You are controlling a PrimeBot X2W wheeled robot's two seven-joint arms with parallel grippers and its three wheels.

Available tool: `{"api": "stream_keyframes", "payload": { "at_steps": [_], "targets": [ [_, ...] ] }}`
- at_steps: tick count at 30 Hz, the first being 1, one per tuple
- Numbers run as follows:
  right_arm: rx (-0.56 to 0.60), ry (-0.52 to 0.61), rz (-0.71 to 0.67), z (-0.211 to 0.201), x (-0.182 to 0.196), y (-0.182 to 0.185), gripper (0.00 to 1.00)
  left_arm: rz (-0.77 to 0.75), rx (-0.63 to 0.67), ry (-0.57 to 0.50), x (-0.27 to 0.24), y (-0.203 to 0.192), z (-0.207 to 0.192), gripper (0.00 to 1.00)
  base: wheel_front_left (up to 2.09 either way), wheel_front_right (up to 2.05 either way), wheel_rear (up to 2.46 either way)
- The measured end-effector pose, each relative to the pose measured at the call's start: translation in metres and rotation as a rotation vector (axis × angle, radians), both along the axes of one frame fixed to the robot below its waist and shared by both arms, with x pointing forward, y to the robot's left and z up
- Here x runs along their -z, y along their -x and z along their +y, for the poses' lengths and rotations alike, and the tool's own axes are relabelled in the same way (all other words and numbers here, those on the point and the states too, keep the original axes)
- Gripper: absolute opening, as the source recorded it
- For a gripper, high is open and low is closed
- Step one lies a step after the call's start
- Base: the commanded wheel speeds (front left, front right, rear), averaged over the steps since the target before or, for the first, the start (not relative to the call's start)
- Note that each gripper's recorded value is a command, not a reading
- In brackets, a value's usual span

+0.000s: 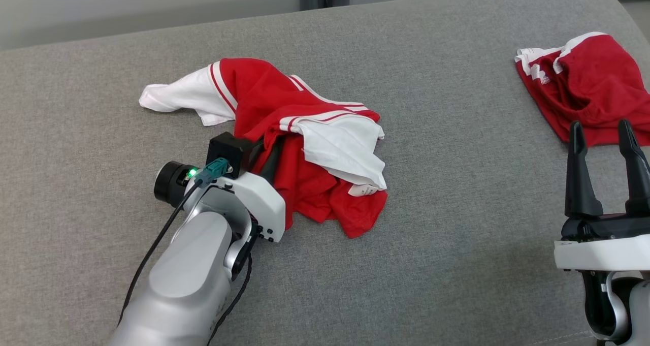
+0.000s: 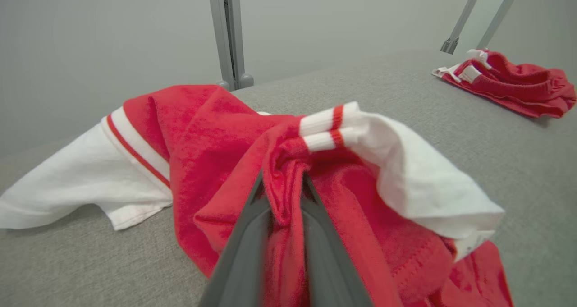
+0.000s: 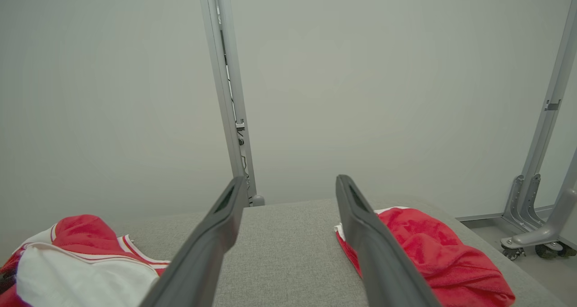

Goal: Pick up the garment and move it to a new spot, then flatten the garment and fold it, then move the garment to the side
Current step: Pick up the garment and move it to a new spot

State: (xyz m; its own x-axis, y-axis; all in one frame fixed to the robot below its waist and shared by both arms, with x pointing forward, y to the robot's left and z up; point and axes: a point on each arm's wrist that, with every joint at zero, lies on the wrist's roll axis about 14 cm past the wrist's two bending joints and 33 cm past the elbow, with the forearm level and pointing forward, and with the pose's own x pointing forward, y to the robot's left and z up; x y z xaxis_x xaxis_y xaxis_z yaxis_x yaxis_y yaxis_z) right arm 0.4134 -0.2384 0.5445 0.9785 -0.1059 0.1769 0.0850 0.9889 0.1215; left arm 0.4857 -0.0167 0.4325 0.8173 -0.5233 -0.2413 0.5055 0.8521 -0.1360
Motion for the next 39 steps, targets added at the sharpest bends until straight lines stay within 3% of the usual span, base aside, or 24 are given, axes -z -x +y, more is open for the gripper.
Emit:
{"api": "stream_keyframes", "payload": {
  "at_steps": [13, 20, 31, 39],
  "targets": [
    [-0.032, -0.004, -0.008, 0.012, -0.004, 0.004, 1.0, -0.108, -0.085, 0.083, -0.032, 0.014, 0.021, 1.0, 0.0, 0.0, 0.0],
    [-0.073, 0.018, 0.001, 0.027, -0.004, 0.011, 1.0, -0.184, -0.211, 0.097, -0.055, 0.029, 0.06, 1.0, 0.0, 0.0, 0.0],
    [-0.156, 0.006, 0.031, 0.056, 0.005, 0.03, 1.0, -0.231, -0.463, 0.117, -0.063, 0.081, 0.13, 1.0, 0.0, 0.0, 0.0],
    [-0.202, -0.031, 0.034, 0.072, 0.011, 0.042, 1.0, -0.212, -0.559, 0.122, -0.055, 0.118, 0.155, 1.0, 0.0, 0.0, 0.0]
  ]
}}
